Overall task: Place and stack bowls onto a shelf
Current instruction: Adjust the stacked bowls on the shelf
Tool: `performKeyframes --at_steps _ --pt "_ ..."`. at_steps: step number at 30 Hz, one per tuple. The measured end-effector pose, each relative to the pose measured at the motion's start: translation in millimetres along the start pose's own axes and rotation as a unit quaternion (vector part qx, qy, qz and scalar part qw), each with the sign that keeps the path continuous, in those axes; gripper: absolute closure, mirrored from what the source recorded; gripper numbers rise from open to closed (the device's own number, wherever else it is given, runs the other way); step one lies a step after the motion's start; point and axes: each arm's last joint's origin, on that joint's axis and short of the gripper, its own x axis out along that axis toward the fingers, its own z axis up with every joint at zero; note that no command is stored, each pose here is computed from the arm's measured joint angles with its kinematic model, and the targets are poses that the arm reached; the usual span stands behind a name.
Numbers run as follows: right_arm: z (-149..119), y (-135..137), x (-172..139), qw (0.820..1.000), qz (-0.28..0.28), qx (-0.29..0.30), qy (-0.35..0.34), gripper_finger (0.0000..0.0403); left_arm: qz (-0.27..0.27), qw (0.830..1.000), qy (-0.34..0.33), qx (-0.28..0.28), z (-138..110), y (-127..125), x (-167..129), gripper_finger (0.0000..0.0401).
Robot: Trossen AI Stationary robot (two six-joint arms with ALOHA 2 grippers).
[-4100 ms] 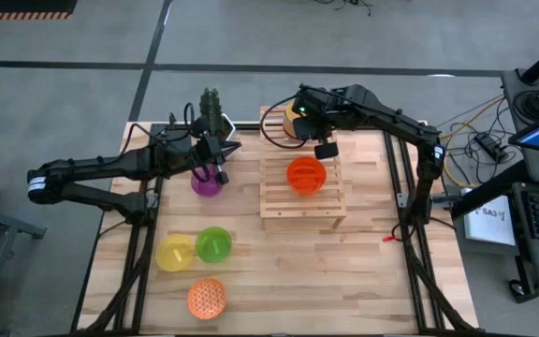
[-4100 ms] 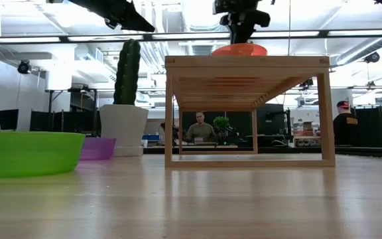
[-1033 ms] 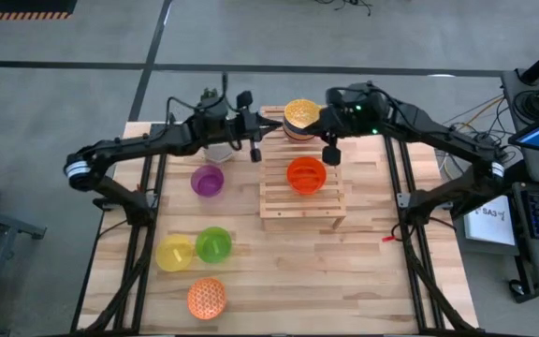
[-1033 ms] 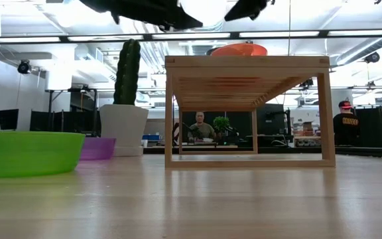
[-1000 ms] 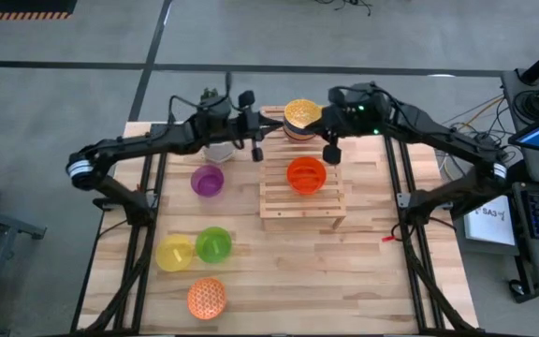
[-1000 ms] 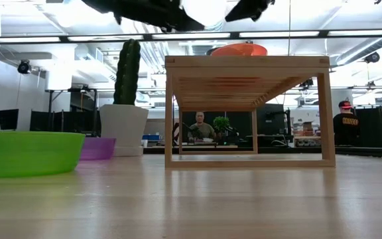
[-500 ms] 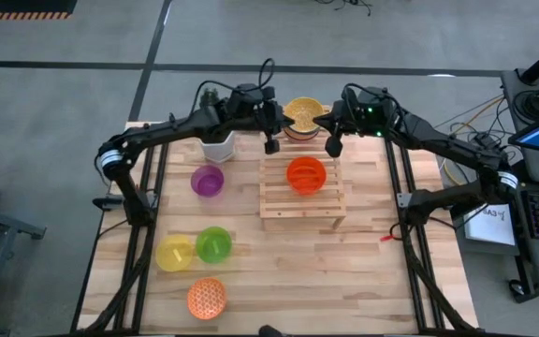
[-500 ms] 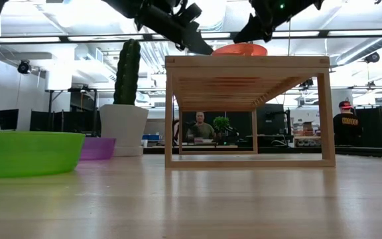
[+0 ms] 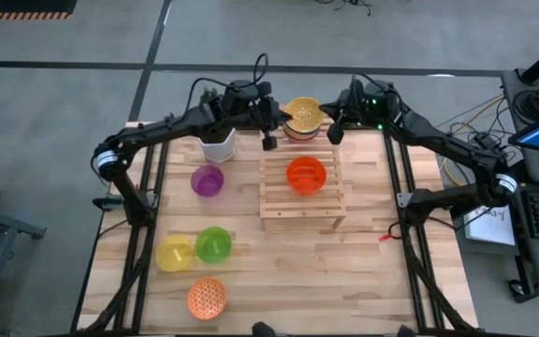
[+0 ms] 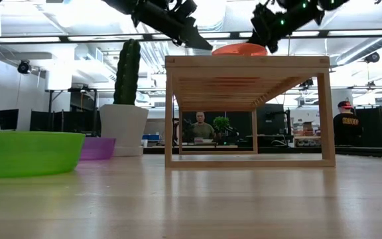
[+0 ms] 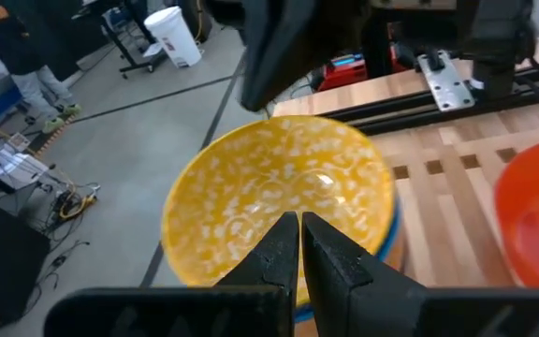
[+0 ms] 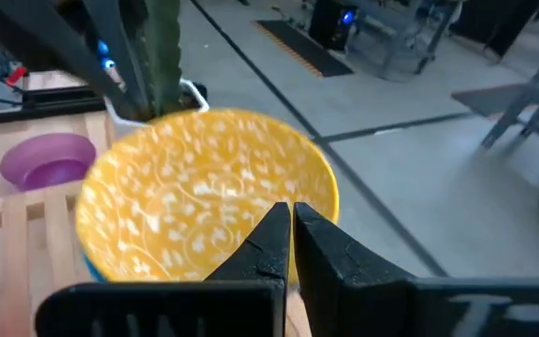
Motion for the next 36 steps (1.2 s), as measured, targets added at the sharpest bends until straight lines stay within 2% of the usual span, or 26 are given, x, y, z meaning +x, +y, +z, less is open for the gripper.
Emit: performKeyframes --at_steps 8,22,31,36 --pt "-20 -7 7 1.000 0.005 0.016 0.009 0.0394 0.017 0.999 0.020 -0.018 -12 17 -4 0.0401" --pt "-17 -7 7 1.000 0.001 0.005 -0.006 0.0394 -0.004 0.997 0.073 -0.037 -26 14 -3 0.0401" --pt "-18 -7 7 1.000 0.001 0.004 -0.005 0.0394 -0.016 0.997 0.059 -0.039 -24 14 -2 0.0401" --pt "-18 -7 7 1.000 0.001 0.004 -0.004 0.0394 -0.062 0.996 0.023 -0.056 -21 12 -1 0.0401"
